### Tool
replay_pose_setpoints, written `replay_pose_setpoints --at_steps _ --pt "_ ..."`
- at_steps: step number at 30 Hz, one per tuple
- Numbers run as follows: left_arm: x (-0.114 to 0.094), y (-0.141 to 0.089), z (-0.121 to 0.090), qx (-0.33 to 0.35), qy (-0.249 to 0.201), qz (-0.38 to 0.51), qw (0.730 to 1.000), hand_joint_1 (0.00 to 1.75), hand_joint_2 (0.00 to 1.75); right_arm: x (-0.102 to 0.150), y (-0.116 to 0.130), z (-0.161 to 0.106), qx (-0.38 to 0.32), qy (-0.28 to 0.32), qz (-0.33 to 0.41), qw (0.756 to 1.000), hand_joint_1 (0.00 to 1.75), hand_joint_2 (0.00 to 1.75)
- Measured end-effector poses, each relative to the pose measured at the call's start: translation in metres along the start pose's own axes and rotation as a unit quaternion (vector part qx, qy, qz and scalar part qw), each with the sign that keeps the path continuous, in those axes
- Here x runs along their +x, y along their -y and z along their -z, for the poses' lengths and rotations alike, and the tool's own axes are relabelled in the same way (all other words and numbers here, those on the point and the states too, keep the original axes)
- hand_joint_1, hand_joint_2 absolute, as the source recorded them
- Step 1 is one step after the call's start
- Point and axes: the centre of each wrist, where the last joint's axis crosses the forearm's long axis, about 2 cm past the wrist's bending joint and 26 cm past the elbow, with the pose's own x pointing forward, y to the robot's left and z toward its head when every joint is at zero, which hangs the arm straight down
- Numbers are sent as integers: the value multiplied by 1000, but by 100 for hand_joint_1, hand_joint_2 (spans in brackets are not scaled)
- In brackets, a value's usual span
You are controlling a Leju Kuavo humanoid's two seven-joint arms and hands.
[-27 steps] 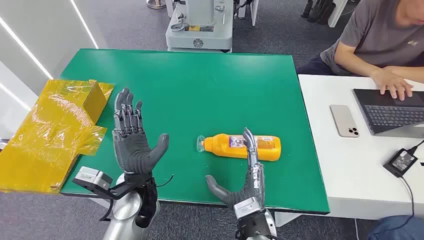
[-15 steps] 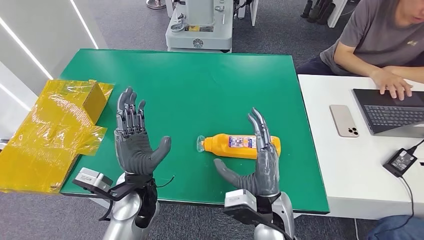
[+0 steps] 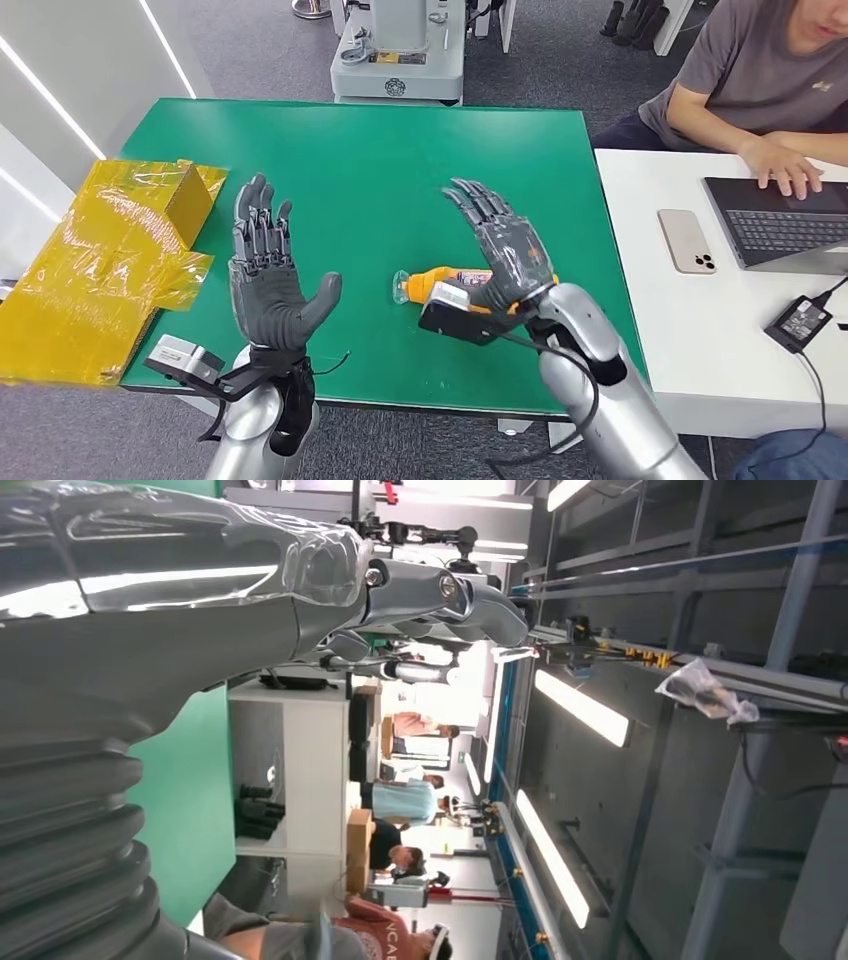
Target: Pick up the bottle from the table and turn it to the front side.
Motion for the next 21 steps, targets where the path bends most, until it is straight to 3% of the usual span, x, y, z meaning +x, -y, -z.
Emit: replay_pose_setpoints --at_steps 5,9,13,21 --pt "-1 1 6 -2 5 -10 1000 0 175 -35 33 42 125 -20 -15 992 0 175" --pt "-3 3 10 -6 4 -15 1000 0 175 -58 40 51 192 -59 -19 979 0 175" --pt "-5 6 13 -12 2 -21 1000 0 175 -81 33 42 249 -104 -10 963 0 175" --pt "-8 13 15 -16 -8 -35 999 0 175 -126 10 -5 309 -171 35 935 0 175"
